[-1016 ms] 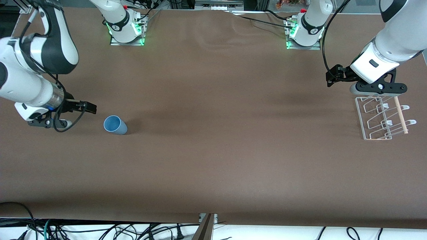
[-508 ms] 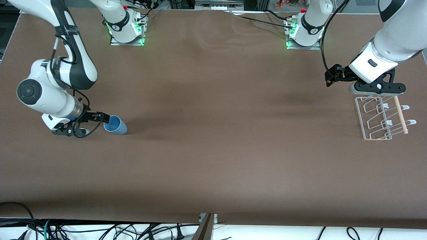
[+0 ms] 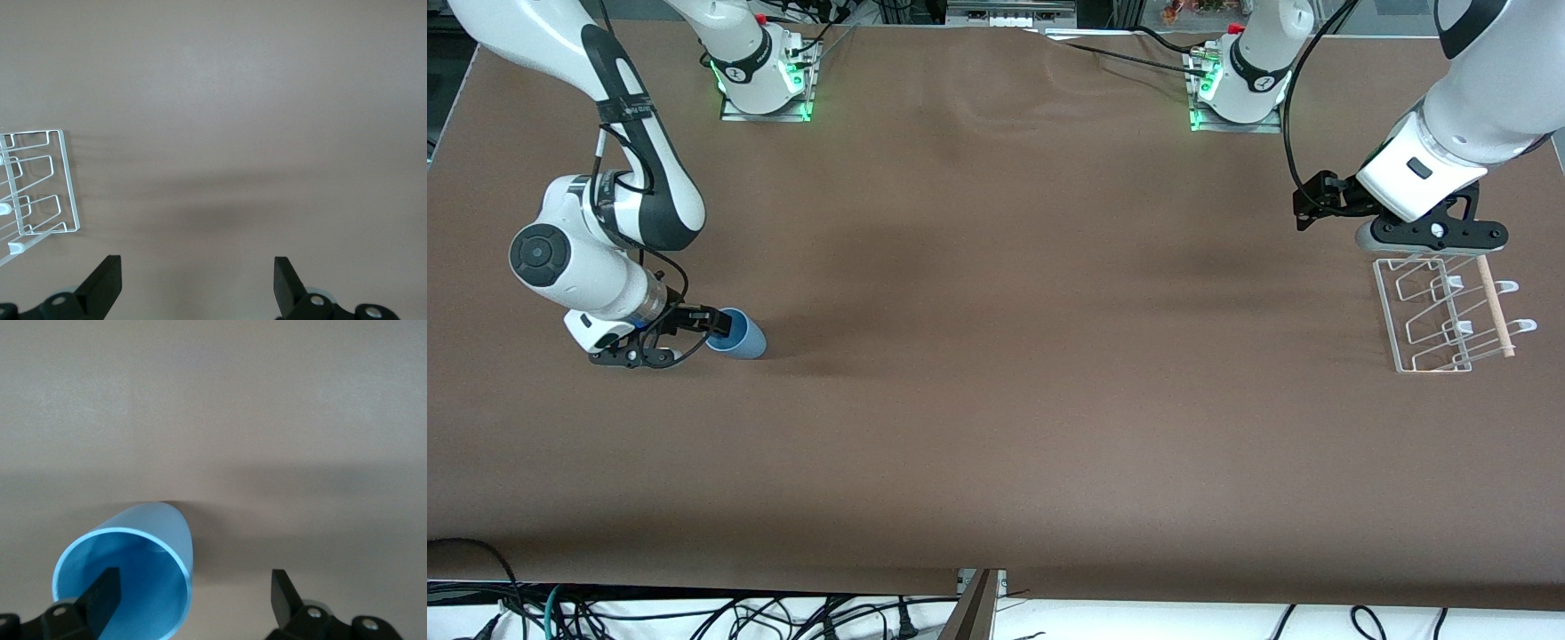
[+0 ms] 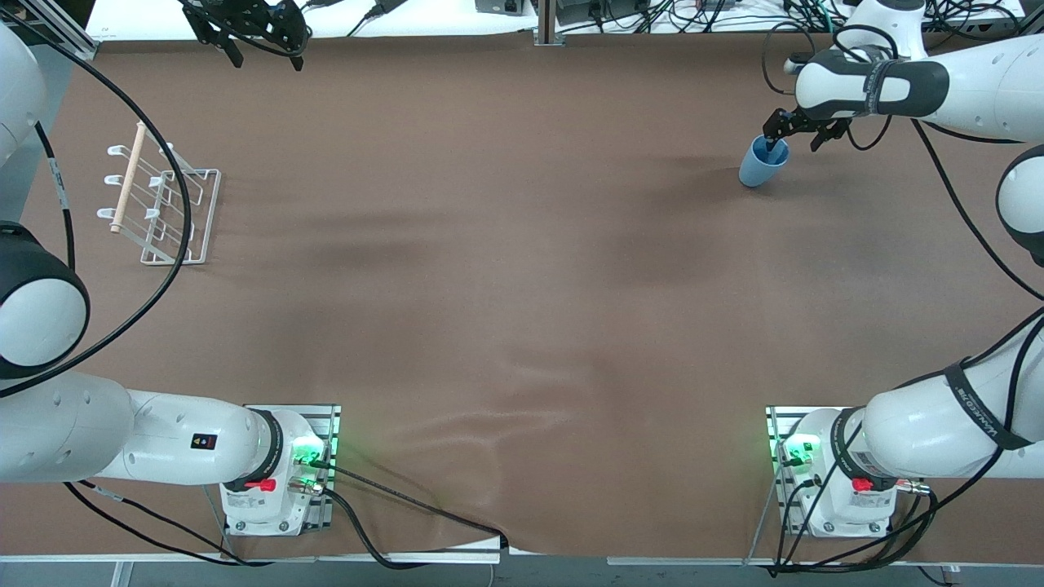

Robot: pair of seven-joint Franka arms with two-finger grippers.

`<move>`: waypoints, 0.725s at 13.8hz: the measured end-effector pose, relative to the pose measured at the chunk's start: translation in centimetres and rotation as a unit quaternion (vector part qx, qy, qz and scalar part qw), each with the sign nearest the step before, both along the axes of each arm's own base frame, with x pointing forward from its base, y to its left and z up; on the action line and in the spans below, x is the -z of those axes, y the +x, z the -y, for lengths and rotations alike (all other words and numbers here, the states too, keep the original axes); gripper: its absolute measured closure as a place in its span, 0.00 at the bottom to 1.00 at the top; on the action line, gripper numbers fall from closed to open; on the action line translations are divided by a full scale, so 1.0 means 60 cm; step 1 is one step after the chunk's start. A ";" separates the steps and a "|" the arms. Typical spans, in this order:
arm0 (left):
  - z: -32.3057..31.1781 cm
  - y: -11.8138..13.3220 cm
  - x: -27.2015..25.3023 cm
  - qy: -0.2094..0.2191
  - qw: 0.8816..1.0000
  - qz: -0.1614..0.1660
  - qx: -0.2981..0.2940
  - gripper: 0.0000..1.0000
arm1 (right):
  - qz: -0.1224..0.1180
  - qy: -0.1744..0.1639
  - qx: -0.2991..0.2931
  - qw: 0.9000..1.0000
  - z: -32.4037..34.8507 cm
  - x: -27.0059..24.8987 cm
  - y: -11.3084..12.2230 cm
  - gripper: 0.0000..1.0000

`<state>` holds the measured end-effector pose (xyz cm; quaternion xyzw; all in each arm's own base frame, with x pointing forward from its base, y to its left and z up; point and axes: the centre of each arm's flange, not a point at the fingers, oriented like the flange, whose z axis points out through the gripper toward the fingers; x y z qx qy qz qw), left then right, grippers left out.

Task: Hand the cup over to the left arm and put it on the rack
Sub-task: 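Close the right gripper on the blue cup's rim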

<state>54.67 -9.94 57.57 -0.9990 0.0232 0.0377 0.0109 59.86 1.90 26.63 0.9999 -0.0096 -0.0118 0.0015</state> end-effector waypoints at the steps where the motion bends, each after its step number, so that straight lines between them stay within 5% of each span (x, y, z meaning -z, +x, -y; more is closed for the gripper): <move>1: 0.000 0.000 0.000 0.000 1.000 0.000 0.000 0.00 | 0.002 0.000 -0.001 1.000 0.000 0.009 -0.002 0.00; 5: 0.000 -0.001 0.001 0.001 1.000 -0.004 0.000 0.00 | -0.004 0.001 -0.005 1.000 0.000 0.029 -0.007 0.05; 10: -0.001 -0.006 0.004 0.003 1.000 -0.016 0.000 0.00 | -0.004 0.001 -0.009 1.000 0.000 0.029 -0.007 0.60</move>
